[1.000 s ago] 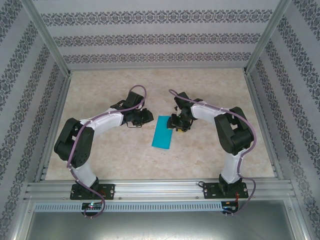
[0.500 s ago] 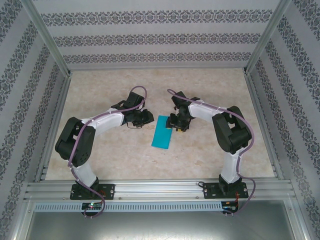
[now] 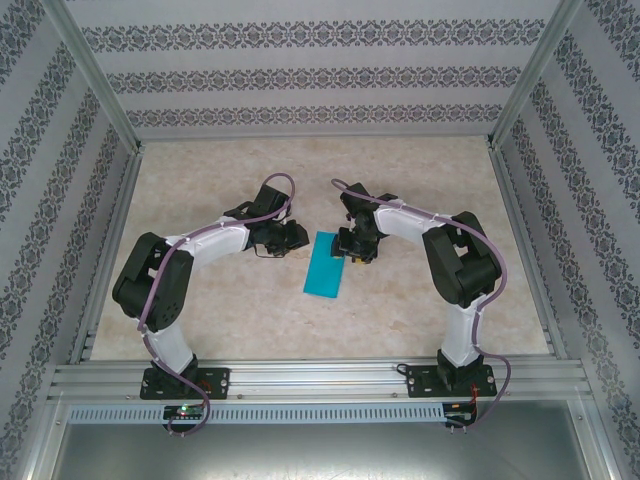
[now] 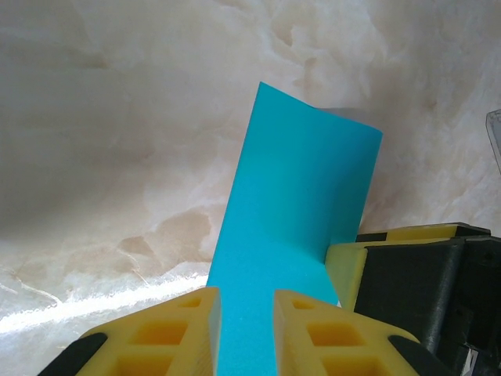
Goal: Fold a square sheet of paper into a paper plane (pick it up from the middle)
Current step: Hold the square sheet of paper at the center of the table.
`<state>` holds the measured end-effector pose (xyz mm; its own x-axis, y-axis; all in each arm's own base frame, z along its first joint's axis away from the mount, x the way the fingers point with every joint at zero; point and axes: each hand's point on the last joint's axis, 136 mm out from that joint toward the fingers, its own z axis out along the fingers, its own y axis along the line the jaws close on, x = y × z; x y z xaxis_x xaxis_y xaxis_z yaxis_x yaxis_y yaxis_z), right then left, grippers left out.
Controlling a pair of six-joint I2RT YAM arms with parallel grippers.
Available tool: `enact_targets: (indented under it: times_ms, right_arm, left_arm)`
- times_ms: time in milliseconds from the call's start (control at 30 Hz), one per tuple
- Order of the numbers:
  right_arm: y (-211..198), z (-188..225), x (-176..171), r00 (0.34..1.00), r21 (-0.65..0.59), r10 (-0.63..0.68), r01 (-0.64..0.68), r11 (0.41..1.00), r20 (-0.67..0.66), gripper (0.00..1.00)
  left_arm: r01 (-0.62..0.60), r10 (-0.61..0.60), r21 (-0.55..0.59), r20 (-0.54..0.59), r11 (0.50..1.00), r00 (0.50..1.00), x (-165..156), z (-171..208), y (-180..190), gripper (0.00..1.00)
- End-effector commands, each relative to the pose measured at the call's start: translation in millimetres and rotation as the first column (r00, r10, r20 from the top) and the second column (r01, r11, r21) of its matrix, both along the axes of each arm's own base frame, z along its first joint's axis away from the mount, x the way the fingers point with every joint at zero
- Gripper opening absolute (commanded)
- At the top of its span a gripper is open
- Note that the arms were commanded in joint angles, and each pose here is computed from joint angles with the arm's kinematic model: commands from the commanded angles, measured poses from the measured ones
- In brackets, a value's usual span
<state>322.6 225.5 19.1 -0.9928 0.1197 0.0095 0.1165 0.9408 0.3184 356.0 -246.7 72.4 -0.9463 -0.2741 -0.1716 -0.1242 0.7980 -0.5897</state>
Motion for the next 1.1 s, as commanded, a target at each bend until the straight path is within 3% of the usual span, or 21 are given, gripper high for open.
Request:
enact_targets:
  times_ms: [0, 500, 900, 1067]
  right_arm:
    - [-4.3, -18.3, -9.8, 0.999, -0.057, 0.027, -0.030, 0.998, -0.047, 0.53]
    - [-6.5, -21.6, -11.4, 0.998, -0.069, 0.022, -0.026, 0.997, -0.058, 0.53]
    - [-6.5, -20.4, -11.7, 0.998, -0.068, 0.020, -0.024, 0.997, -0.055, 0.53]
    - [1.5, -1.5, -1.9, 1.000, -0.010, 0.015, -0.015, 1.000, 0.010, 0.55]
  left_arm:
    - [0.016, -0.017, -0.025, -0.030, 1.000, 0.999, -1.3, -6.4, -3.6, 0.25]
    - [0.121, -0.137, -0.147, -0.106, 0.982, 0.985, -1.2, -25.8, -49.7, 0.18]
    - [0.130, -0.144, -0.084, -0.190, 0.988, 0.971, -14.8, -60.2, -47.2, 0.14]
    - [0.134, -0.143, -0.055, -0.223, 0.989, 0.964, -23.8, -75.2, -41.7, 0.12]
